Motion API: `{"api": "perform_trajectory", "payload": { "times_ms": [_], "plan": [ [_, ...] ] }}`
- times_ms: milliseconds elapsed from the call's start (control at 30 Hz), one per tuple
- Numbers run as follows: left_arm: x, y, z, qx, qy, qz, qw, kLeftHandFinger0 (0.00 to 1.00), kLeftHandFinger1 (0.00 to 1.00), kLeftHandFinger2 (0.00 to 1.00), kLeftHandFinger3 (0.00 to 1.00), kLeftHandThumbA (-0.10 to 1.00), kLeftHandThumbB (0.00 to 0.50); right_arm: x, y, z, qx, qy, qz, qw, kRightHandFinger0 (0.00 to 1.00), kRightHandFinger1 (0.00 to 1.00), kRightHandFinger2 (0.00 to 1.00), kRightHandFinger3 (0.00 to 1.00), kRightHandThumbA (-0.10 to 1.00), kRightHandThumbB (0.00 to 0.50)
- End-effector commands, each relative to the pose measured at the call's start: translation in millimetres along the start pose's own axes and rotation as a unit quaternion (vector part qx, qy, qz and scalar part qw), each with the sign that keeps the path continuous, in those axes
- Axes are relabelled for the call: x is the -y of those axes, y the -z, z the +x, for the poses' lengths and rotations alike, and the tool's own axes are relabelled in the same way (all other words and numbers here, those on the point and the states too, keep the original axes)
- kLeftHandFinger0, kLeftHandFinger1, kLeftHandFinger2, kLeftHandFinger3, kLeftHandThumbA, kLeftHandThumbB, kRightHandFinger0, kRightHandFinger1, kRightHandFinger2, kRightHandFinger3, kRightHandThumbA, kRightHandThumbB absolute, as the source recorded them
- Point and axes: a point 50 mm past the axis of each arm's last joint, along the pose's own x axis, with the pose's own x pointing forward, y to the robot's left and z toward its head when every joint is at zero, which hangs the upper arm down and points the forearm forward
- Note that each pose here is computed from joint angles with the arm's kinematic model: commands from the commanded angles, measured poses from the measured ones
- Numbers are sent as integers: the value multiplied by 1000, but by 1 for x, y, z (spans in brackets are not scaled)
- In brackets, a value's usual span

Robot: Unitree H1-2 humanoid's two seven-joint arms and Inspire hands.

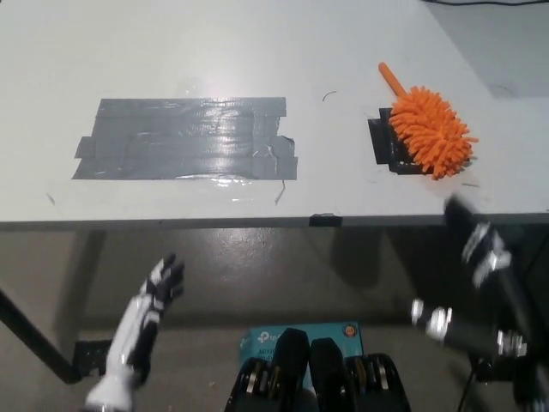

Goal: A person hands an oraange duster to the robot and the robot grabs it with its right hand and places it on the black marked spot infron tof it on the desk

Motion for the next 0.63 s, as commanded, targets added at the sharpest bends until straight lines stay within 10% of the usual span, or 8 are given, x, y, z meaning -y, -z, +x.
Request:
{"api": "perform_trajectory", "payload": {
  "times_ms": [0, 267, 600],
  "plan": [
    [-10, -40, 39, 66, -3, -4, 998, 1000, 1000, 1000, 1000, 923, 159, -8, 10, 35, 21, 8, 28, 999, 1000, 1000, 1000, 1000, 856, 129],
    [-4, -21, 25, 54, -15, -1, 998, 1000, 1000, 1000, 1000, 904, 150, -4, 62, 29, -23, 24, 9, 999, 1000, 1000, 1000, 1000, 808, 70],
    [-10, -18, 25, 47, -28, 1, 998, 1000, 1000, 1000, 1000, 898, 169, -12, 75, 25, -46, 16, 16, 999, 1000, 1000, 1000, 1000, 823, 115]
  ]
}}
